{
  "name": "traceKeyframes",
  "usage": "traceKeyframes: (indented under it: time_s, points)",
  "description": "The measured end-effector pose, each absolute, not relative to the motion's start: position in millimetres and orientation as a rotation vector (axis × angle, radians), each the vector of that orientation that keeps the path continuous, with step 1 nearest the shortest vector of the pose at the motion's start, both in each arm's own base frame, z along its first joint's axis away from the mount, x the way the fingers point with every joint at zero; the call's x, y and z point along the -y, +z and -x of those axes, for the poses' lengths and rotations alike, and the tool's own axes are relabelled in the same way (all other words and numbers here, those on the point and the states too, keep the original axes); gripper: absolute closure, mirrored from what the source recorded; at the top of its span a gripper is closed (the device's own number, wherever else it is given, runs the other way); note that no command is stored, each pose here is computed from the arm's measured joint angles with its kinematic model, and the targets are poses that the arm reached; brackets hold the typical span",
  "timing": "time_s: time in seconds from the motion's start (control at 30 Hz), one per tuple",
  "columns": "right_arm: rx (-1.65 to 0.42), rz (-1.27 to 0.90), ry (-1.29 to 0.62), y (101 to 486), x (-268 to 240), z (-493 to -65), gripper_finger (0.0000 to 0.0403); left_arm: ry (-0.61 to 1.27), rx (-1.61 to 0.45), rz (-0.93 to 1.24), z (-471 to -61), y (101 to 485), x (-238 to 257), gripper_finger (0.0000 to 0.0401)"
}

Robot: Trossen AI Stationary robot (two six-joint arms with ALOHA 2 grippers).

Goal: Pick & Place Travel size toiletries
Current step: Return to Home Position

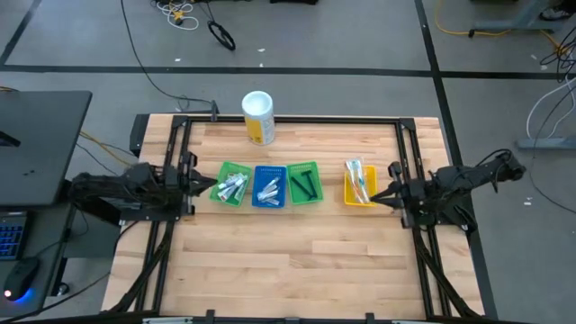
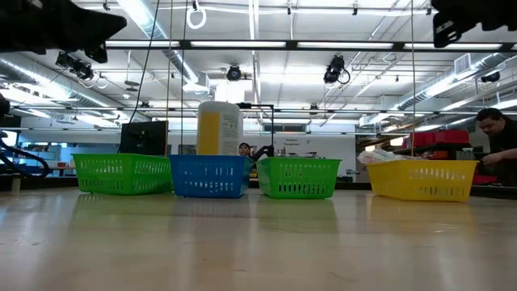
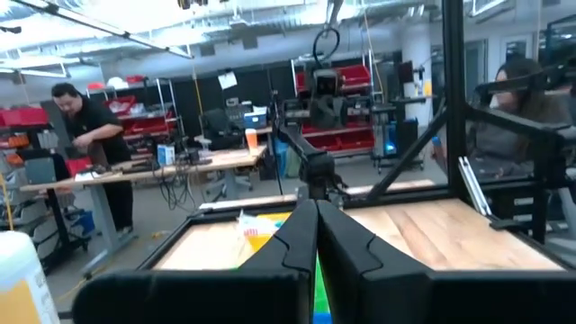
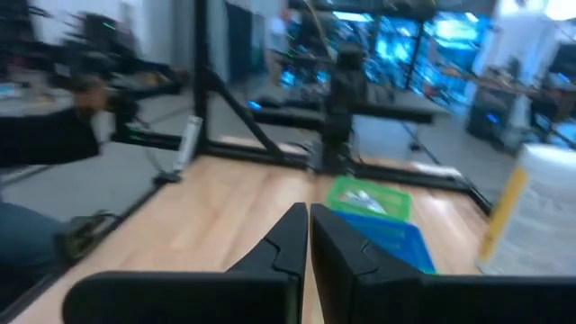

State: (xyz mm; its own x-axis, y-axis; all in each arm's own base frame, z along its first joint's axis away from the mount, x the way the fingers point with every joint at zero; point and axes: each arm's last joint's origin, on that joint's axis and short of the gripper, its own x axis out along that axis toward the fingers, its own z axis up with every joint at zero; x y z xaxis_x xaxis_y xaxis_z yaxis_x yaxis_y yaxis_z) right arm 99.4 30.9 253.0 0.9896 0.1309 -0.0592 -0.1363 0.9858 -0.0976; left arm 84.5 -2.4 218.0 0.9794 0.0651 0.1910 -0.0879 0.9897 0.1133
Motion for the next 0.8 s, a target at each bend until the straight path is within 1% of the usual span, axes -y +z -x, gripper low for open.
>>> traceKeyframes:
  time_s: [0.1,0.23,0.37,0.57,0.67,0.8]
  points:
    - [0.004,0.124,0.188,247.9,-28.8,-89.4,0.0379,0.077,0.175,-0.124,-87.8,208.6,2.7,0.0383]
    - [0.027,0.16,0.202,234.8,-25.7,-80.0,0.0379,0.077,0.182,-0.128,-90.3,201.2,2.9,0.0394]
    - [0.053,0.16,0.2,221.9,-23.8,-75.1,0.0379,0.07,0.177,-0.135,-92.4,194.7,3.3,0.0393]
    - [0.025,0.172,0.212,208.0,-25.3,-78.3,0.0379,0.068,0.162,-0.133,-95.8,181.7,3.5,0.0381]
    - [0.009,0.176,0.214,200.1,-26.3,-80.9,0.0379,0.056,0.155,-0.126,-96.2,181.0,3.9,0.0388]
    - [0.054,0.165,0.246,194.9,-28.6,-84.1,0.0379,0.054,0.169,-0.158,-95.7,182.4,4.0,0.0396]
